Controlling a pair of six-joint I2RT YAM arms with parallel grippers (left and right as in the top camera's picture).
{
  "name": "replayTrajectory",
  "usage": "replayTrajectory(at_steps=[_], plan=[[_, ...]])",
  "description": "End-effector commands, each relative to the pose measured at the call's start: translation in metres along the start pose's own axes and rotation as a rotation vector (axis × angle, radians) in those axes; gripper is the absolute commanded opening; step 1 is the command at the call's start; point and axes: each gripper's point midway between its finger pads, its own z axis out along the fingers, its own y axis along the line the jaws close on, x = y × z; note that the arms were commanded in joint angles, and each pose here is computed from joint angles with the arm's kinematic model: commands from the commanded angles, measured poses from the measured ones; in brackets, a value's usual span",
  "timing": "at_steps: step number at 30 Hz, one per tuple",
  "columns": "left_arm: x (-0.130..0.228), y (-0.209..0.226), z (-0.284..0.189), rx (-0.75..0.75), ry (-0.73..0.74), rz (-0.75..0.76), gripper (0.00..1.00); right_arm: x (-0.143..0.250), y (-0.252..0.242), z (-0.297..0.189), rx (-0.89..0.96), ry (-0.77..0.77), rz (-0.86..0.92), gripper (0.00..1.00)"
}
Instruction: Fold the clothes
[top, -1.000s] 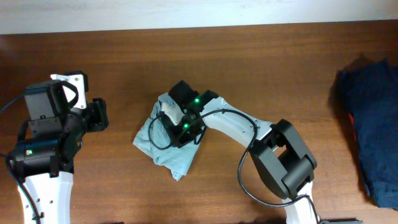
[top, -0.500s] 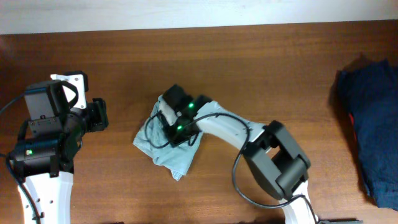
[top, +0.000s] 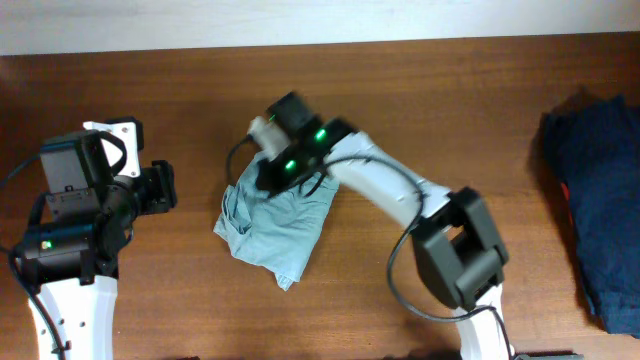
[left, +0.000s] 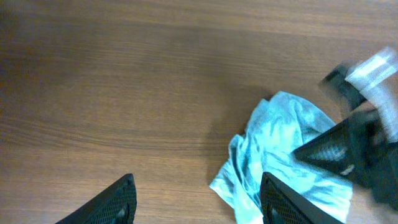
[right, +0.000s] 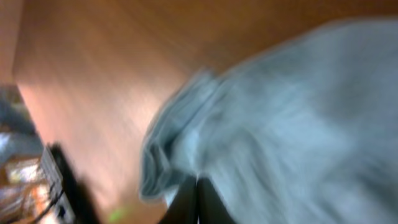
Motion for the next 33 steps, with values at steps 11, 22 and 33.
replayTrajectory(at_steps=[11,22,33], plan=[[0.087,-0.130,0.089,0.523,0.395,0.527,0.16,0.048,-0.102,-0.107,0.361,0.174,0.435,0.04],[0.172,-0.059,0.196,0.027,0.813,0.440,0.01,0.051,-0.109,-0.112,0.381,0.177,0.455,0.04],[0.108,0.007,0.160,-0.428,0.626,0.166,0.15,0.048,-0.092,-0.105,0.256,0.205,0.275,0.04]])
